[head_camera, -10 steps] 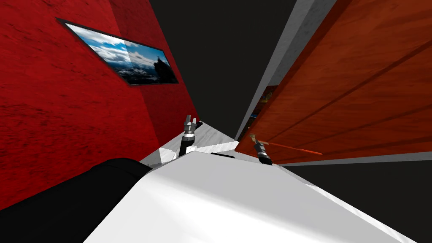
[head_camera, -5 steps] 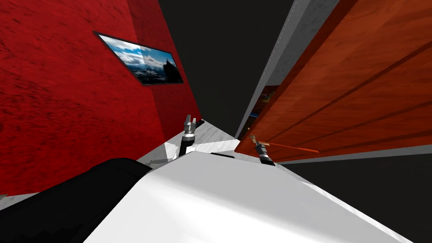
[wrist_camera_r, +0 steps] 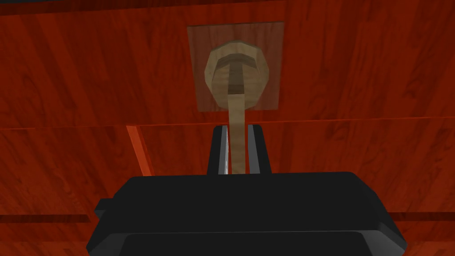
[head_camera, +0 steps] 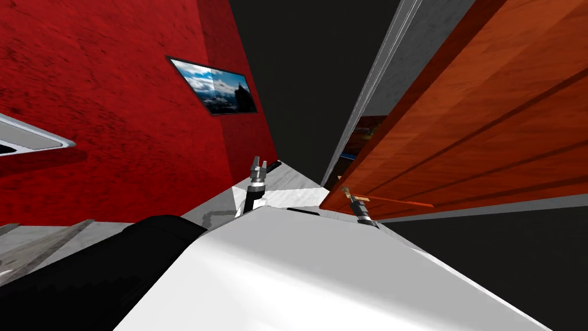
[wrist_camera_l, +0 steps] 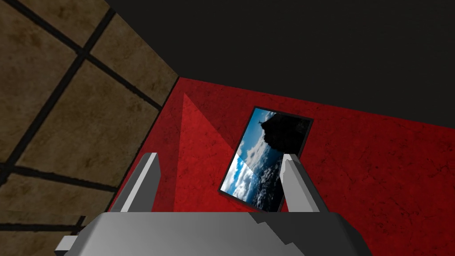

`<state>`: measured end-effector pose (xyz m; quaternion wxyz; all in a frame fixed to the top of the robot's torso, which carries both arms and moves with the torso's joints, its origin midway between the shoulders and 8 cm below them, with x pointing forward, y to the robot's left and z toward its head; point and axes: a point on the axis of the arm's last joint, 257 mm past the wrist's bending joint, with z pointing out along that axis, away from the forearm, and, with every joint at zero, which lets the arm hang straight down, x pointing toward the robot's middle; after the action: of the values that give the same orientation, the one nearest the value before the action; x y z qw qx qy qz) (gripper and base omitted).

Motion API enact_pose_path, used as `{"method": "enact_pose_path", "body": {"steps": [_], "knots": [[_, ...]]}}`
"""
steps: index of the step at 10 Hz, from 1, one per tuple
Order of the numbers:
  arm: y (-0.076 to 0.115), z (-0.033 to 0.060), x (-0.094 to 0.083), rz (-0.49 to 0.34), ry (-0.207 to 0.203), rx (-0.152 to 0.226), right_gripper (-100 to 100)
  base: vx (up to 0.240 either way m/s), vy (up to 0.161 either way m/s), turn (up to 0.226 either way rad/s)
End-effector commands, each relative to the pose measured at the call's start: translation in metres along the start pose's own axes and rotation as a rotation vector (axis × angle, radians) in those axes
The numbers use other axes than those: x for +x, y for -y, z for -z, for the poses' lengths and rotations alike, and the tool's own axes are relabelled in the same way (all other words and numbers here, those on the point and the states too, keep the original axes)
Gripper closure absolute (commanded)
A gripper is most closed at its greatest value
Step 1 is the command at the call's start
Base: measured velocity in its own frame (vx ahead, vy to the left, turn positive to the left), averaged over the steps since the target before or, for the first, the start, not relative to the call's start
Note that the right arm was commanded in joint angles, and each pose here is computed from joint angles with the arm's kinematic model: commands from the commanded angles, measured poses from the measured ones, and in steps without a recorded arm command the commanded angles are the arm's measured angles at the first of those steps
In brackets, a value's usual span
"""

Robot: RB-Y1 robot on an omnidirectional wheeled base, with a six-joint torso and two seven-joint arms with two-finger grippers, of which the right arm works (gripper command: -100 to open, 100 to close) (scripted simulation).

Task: Pull the door open

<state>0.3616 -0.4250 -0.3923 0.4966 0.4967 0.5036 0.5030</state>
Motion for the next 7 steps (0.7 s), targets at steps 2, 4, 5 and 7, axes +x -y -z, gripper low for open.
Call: {"method": "enact_pose_path", "body": {"steps": [2, 4, 5, 7], "knots": [[0.002, 0.0020, 0.001, -0.002, -0.006, 0.004, 100, -0.092, -0.017, 0.006], [0.004, 0.0175, -0.002, -0.001, -0.018, 0.006, 100, -0.172, -0.060, 0.186], [0.003, 0.0247, -0.004, -0.001, -0.024, 0.005, 100, -0.155, -0.080, 0.139], [0.003, 0.0324, -0.005, 0.000, -0.031, 0.003, 100, -0.134, -0.063, 0.107]]}}
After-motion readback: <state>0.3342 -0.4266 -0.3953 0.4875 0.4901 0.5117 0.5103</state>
